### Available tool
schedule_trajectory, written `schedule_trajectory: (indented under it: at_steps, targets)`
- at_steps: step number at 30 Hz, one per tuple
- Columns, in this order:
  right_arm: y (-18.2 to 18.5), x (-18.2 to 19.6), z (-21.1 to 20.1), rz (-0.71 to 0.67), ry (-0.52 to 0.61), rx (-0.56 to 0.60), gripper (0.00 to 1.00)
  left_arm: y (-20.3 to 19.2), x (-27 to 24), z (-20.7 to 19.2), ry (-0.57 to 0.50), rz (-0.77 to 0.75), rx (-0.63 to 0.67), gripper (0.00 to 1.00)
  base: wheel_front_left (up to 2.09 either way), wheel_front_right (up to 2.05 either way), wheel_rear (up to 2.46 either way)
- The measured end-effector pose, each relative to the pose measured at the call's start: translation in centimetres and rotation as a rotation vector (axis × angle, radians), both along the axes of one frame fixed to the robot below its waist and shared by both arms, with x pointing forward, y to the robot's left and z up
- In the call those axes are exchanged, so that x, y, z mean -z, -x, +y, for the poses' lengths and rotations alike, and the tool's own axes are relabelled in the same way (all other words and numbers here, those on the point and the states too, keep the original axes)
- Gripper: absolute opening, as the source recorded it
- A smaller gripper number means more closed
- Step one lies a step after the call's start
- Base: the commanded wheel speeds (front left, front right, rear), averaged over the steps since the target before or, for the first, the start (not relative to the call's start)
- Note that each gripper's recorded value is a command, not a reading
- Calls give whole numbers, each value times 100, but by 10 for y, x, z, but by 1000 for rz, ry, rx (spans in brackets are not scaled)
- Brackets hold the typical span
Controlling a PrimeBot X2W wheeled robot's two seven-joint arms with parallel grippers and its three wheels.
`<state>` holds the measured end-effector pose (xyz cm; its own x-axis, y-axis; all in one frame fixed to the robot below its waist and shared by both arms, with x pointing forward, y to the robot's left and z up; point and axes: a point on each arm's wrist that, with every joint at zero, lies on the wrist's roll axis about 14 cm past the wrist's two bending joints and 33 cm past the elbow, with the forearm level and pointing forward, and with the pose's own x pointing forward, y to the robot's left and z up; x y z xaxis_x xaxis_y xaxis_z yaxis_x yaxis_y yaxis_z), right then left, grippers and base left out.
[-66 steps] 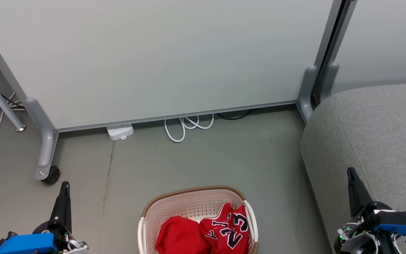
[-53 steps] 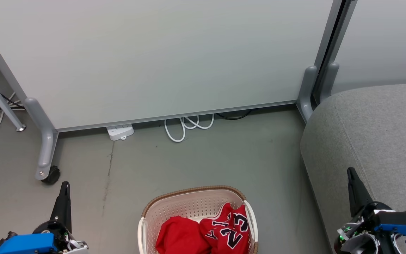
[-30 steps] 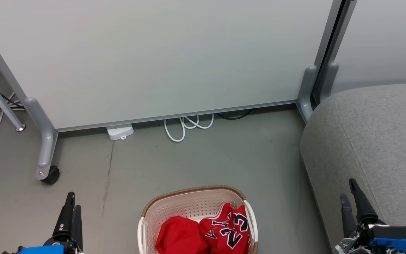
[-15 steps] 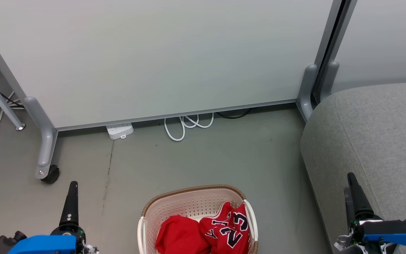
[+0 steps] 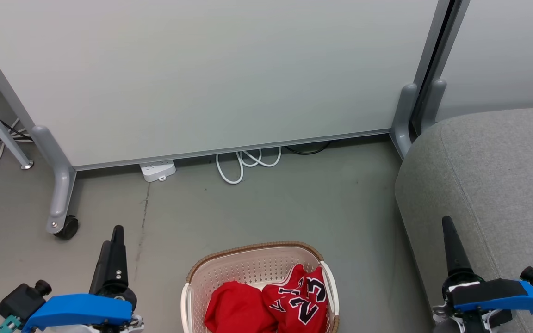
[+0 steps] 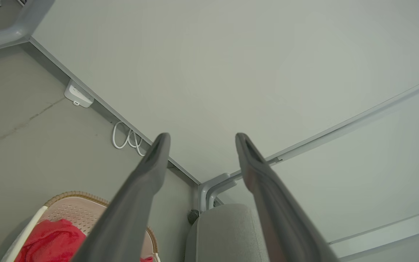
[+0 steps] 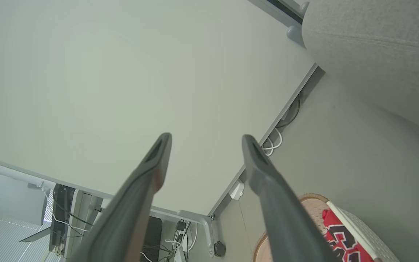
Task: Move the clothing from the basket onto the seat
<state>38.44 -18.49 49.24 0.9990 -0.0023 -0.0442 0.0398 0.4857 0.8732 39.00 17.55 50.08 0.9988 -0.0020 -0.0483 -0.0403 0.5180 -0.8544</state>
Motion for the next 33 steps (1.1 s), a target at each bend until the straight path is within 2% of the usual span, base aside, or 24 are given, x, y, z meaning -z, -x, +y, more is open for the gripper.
schedule_trajectory:
  at_steps: [17, 33]
  targets:
    - [-1, 1, 16, -17, 284, -65, 100, -3, -6, -15, -290, -29, 34, 100, 0, 0, 0]
    - [-2, -1, 28, -53, 481, -108, 100, -6, -8, -26, -516, -63, 61, 100, 0, 0, 0]
